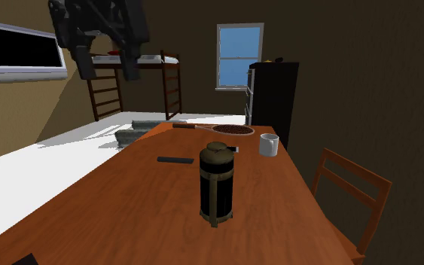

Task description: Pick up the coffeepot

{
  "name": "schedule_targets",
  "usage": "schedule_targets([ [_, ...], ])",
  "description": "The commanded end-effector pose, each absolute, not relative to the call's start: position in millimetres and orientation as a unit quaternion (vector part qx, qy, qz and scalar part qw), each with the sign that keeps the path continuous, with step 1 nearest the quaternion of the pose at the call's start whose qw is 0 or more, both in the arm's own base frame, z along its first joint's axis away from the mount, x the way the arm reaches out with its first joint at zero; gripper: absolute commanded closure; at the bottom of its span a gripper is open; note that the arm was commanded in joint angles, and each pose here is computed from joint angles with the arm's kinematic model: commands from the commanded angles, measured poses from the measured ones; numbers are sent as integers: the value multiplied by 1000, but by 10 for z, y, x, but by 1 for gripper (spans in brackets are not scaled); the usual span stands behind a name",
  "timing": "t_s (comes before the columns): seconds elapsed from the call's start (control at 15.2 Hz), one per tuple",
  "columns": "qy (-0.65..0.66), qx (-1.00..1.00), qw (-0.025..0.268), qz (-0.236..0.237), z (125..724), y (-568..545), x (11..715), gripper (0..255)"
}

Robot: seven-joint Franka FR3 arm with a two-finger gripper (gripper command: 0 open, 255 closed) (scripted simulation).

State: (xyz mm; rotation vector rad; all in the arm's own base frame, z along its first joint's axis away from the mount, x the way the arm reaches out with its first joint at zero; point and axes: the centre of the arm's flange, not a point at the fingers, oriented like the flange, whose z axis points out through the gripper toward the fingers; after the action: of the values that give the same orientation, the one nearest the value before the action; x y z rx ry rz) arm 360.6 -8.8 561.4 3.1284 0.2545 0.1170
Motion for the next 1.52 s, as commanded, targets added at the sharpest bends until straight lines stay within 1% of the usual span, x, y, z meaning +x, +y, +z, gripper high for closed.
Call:
schedule_targets([
  [0.0,95,995,1,35,5419,-157,3779,0],
  [1.45,234,972,8,5,3352,-546,5737,0],
])
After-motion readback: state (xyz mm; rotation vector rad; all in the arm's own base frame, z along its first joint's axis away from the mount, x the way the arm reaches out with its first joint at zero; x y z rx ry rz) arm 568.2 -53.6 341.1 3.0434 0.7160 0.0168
